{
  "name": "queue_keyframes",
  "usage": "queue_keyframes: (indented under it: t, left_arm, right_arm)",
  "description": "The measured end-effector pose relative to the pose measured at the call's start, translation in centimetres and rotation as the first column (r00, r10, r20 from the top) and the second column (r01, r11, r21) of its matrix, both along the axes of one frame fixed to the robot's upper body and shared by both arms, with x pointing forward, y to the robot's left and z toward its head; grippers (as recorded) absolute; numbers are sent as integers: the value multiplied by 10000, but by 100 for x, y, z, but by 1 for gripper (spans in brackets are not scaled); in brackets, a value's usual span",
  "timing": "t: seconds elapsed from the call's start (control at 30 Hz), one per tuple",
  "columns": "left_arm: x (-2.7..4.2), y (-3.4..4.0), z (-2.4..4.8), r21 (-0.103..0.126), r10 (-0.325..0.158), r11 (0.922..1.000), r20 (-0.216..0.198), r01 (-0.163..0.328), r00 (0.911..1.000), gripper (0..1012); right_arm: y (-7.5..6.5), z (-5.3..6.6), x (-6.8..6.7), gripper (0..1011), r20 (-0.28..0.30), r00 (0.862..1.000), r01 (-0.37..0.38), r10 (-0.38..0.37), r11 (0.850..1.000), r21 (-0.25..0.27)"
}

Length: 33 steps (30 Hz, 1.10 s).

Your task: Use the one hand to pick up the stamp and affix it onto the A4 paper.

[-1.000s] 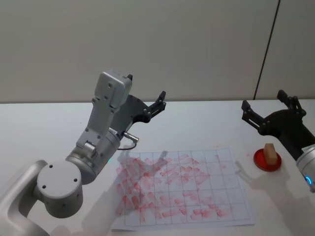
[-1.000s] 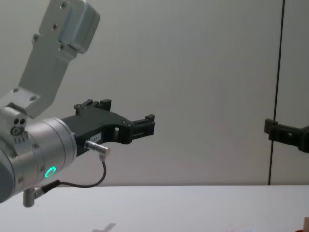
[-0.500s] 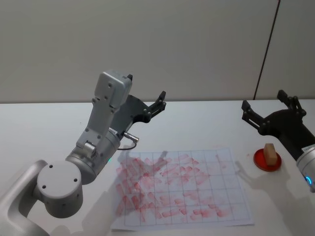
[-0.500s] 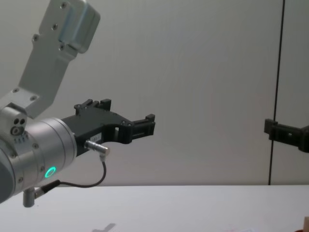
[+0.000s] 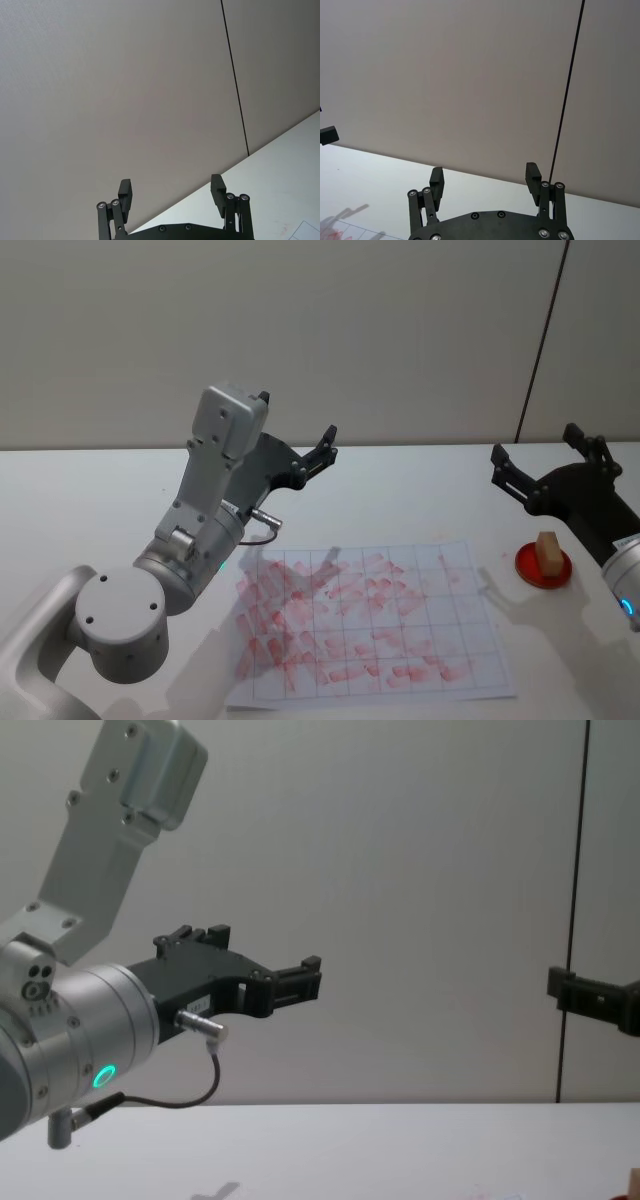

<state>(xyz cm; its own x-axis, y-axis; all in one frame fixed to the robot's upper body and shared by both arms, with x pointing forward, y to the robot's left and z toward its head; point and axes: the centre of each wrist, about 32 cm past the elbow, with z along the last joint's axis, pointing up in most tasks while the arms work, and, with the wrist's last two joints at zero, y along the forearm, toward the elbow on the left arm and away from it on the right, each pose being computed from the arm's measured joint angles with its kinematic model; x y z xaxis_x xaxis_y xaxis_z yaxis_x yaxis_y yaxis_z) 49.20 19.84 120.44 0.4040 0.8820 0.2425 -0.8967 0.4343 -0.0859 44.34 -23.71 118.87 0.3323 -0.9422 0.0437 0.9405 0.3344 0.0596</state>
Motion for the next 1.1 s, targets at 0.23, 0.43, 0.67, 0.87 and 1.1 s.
queue_keyframes:
  t: [0.23,0.43,0.67,0.87,1.1]
  left_arm:
    - [0,0,0,-1,0,10000,0,0,10000,1001]
    - [0,0,0,0,0,10000,-1,0,10000,1002]
    - [0,0,0,0,1,10000,-1,-1,10000,1001]
    - [0,0,0,-1,0,10000,0,0,10000,1001]
    - [0,0,0,0,0,10000,-1,0,10000,1001]
  right_arm:
    - [33,0,-3,1001,-215,9994,272,-275,9995,-138]
    - [85,1,-9,1001,-664,9945,790,-812,9962,-363]
    - [127,-16,-10,1001,-1405,9773,1495,-1584,9862,-716]
    - [136,-63,-1,1001,-1964,9591,1882,-2036,9776,-943]
    - [136,-140,24,1001,-2624,9338,2209,-2434,9688,-1128]
